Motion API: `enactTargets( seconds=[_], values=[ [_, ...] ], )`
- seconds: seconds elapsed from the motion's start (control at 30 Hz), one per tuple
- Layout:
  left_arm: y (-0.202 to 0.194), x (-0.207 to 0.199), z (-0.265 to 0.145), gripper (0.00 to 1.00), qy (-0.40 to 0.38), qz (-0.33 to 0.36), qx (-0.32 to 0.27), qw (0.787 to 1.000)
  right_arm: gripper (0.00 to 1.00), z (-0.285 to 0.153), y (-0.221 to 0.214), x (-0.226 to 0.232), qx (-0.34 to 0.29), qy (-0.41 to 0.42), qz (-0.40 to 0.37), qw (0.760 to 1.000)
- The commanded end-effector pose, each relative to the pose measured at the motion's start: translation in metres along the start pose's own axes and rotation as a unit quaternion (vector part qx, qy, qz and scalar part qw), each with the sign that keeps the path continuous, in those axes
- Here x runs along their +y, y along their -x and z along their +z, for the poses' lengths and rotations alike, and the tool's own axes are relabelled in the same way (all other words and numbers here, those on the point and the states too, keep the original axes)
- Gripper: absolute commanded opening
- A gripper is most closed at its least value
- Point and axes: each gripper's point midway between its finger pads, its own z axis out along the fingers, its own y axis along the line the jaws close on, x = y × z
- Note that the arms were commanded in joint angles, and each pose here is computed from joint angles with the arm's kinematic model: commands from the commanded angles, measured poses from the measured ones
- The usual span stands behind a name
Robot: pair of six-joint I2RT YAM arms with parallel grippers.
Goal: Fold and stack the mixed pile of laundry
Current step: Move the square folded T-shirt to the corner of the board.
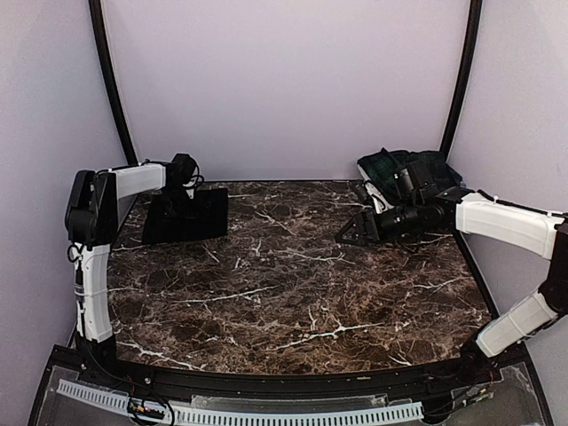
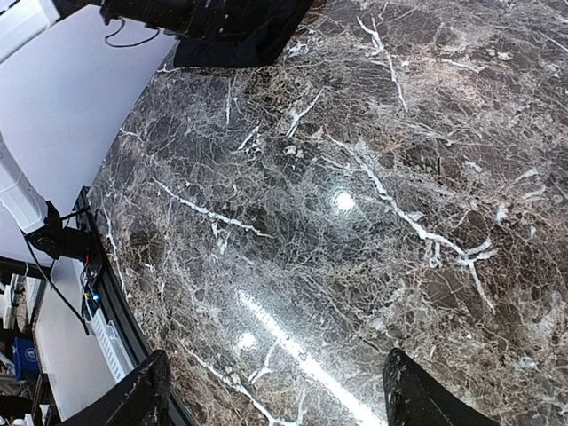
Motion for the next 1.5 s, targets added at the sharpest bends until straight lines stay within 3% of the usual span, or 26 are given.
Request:
enactTargets(
  seconds=[0.0, 0.4, 0.53, 0.77, 1.13, 1.47],
  values=[
    [0.006, -0.006, -0.067, 0.99, -0.009, -0.062, -0.077, 0.995, 0.79, -0.009, 0.013, 0.011, -0.024, 0.018, -0.018, 0.999],
    [0.003, -0.018, -0.03, 0.99, -0.003, -0.179, -0.063, 0.982, 0.79, -0.014, 0.02, 0.013, -0.033, 0.012, -0.026, 0.999],
    [0.002, 0.0, -0.006, 0.99, 0.015, -0.212, -0.019, 0.977, 0.79, -0.015, 0.019, 0.013, -0.032, 0.01, -0.025, 0.999],
    [-0.005, 0.052, 0.02, 0.99, 0.06, -0.168, 0.041, 0.983, 0.79, -0.019, 0.02, 0.012, -0.035, 0.005, -0.03, 0.999],
    [0.02, 0.091, 0.04, 0.99, 0.066, -0.117, 0.05, 0.99, 0.79, -0.021, 0.024, 0.012, -0.036, 0.005, -0.027, 0.999],
    [0.041, 0.135, 0.054, 0.99, 0.06, -0.17, 0.037, 0.983, 0.79, -0.028, 0.025, 0.012, -0.039, -0.006, -0.026, 0.999]
  ],
)
